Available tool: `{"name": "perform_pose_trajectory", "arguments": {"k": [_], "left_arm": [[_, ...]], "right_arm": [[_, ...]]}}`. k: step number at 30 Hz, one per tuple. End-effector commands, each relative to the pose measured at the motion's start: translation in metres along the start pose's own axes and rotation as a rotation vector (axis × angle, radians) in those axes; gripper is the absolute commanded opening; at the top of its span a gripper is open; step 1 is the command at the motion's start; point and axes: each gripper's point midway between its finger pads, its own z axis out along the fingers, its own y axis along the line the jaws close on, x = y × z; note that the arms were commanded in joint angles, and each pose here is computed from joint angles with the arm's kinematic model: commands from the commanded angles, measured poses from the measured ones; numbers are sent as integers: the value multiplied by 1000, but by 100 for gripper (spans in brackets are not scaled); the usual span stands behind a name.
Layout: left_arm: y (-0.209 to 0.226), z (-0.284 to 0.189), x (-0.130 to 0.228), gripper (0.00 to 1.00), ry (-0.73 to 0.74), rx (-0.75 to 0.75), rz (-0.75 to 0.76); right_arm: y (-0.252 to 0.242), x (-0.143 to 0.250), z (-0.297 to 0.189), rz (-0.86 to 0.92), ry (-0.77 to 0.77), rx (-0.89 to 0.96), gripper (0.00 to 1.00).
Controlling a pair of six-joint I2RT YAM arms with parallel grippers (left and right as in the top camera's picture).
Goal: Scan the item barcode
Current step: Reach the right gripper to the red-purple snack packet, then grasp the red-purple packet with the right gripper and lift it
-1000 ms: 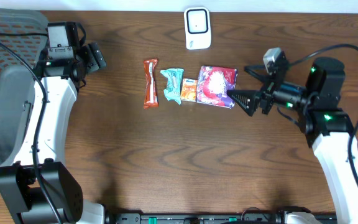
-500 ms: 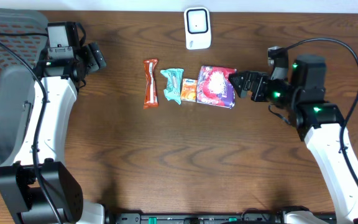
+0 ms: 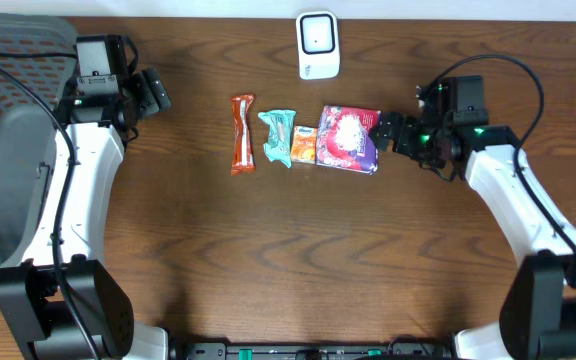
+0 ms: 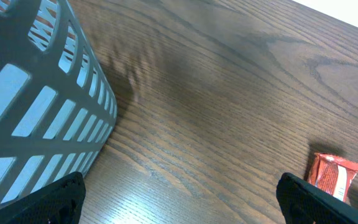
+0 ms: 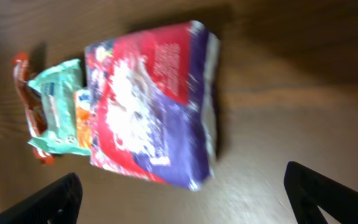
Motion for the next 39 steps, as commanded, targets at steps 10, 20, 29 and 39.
{"name": "perform_pose_trajectory", "arguments": {"k": [10, 20, 29, 39], "left_arm": [[3, 1, -1, 98, -1, -12, -12], [3, 1, -1, 98, -1, -12, -12], [3, 1, -1, 98, -1, -12, -12], [3, 1, -1, 98, -1, -12, -12]], "right_arm": [[34, -28, 5, -1, -82, -144, 99], [14, -48, 15, 71, -172, -41, 99], [7, -24, 59, 97, -38, -95, 99], [10, -30, 62, 103, -57, -120, 99]]}}
